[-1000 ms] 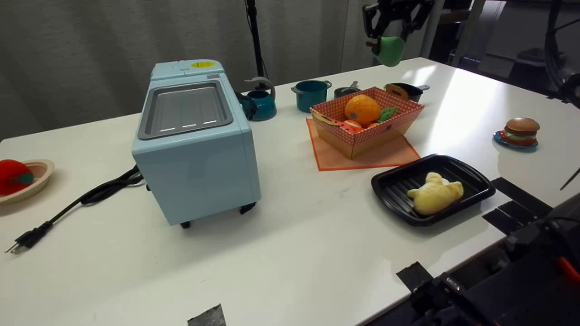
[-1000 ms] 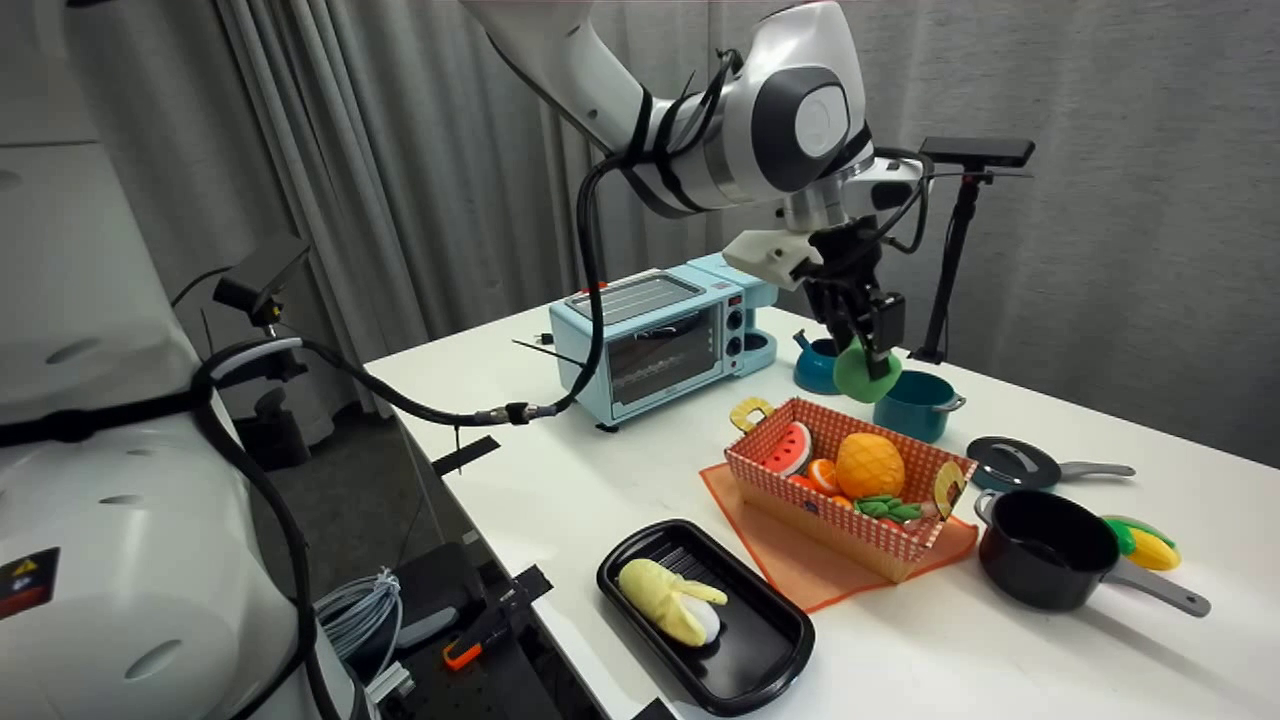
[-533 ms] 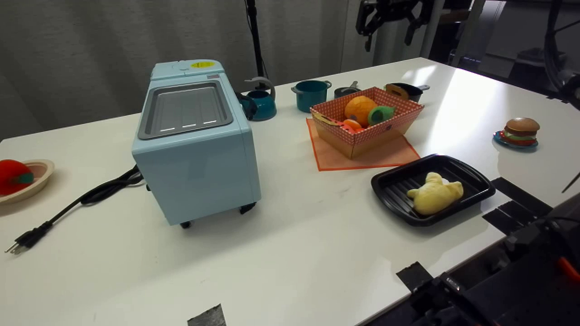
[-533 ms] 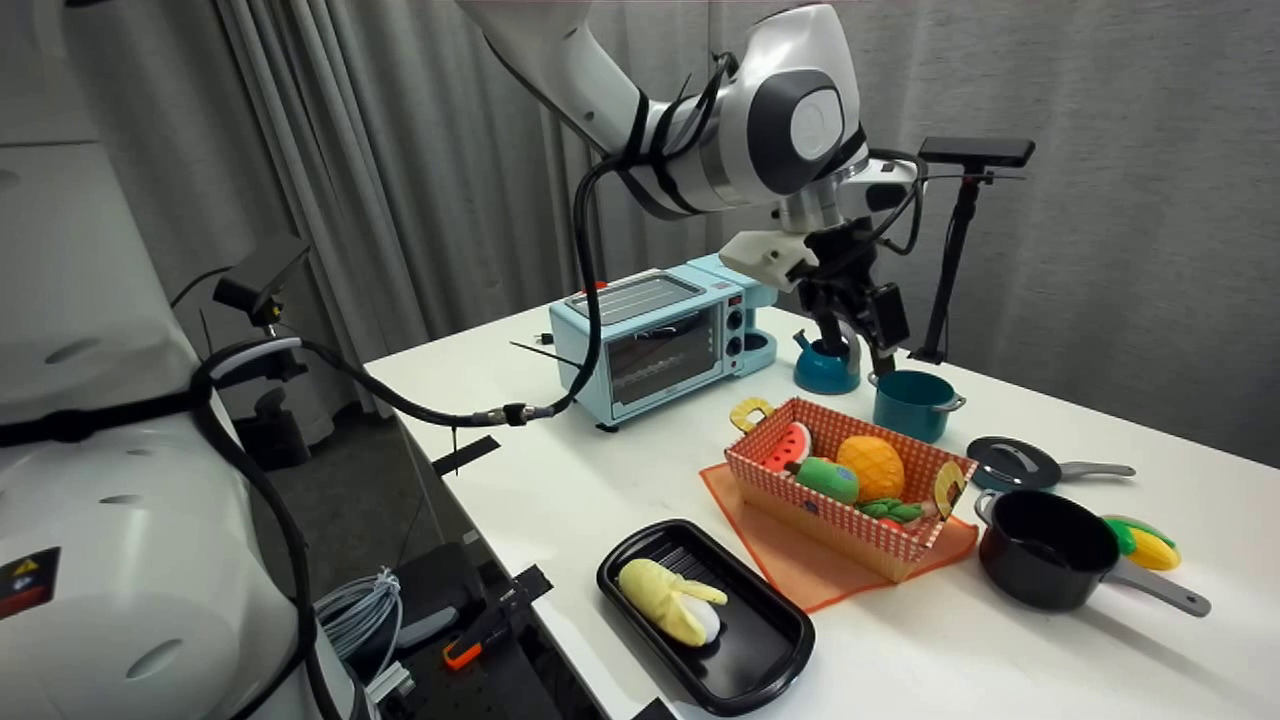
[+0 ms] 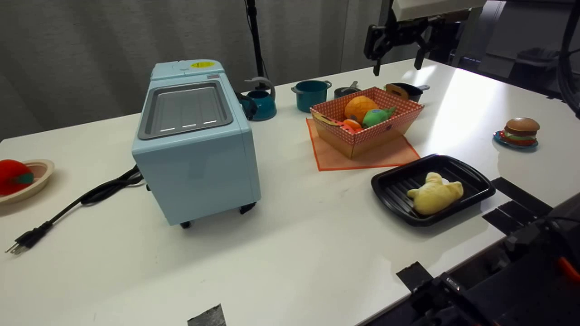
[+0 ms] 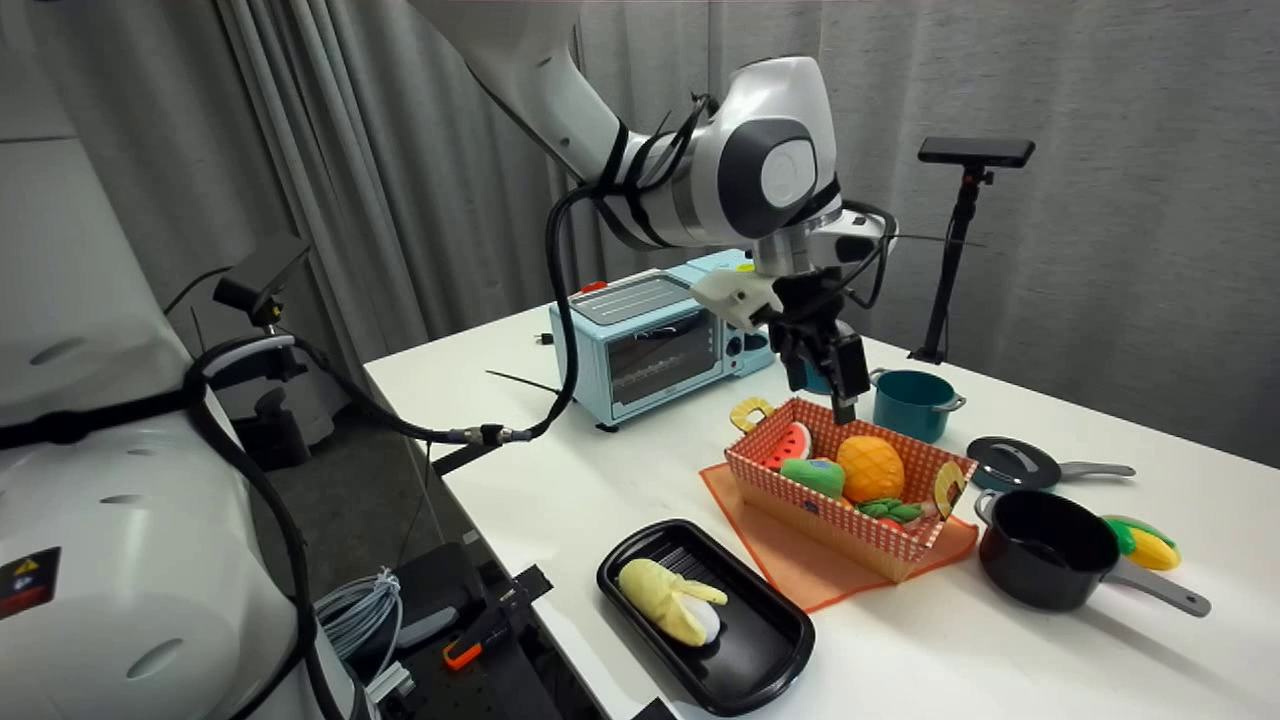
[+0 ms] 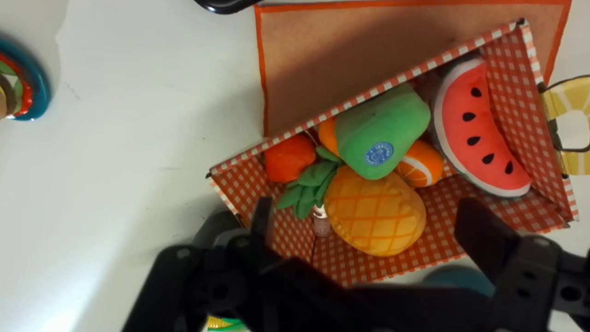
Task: Pick up the banana and avocado plush toy and put it in the basket
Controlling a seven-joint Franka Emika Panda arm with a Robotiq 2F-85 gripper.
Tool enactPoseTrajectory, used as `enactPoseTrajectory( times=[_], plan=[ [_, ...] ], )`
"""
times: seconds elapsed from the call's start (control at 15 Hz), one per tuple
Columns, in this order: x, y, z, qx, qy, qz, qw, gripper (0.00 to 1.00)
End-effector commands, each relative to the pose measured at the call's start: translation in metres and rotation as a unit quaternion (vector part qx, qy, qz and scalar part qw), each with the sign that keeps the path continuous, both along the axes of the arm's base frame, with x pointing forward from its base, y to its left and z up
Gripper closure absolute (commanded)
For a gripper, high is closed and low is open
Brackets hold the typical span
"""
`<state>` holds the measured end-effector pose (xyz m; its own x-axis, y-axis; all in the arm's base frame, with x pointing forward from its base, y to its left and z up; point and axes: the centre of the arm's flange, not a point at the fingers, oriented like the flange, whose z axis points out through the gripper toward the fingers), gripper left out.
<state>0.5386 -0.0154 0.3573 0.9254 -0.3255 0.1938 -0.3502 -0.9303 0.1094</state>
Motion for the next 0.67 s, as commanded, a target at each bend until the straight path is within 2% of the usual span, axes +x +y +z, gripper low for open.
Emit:
enactPoseTrajectory(
  times=[0.0,0.2,0.6],
  plan=[
    [-0.032,-0.005,-0.014,0.025,0.031,-0.010,0.9992,0.00],
    [-0.047,-0.013,-0.041,0.059,0.063,-0.027,0.9959,0.00],
    [-0.069,-0.021,-0.093,0.074,0.127,-0.042,0.9883,0.00]
  ],
)
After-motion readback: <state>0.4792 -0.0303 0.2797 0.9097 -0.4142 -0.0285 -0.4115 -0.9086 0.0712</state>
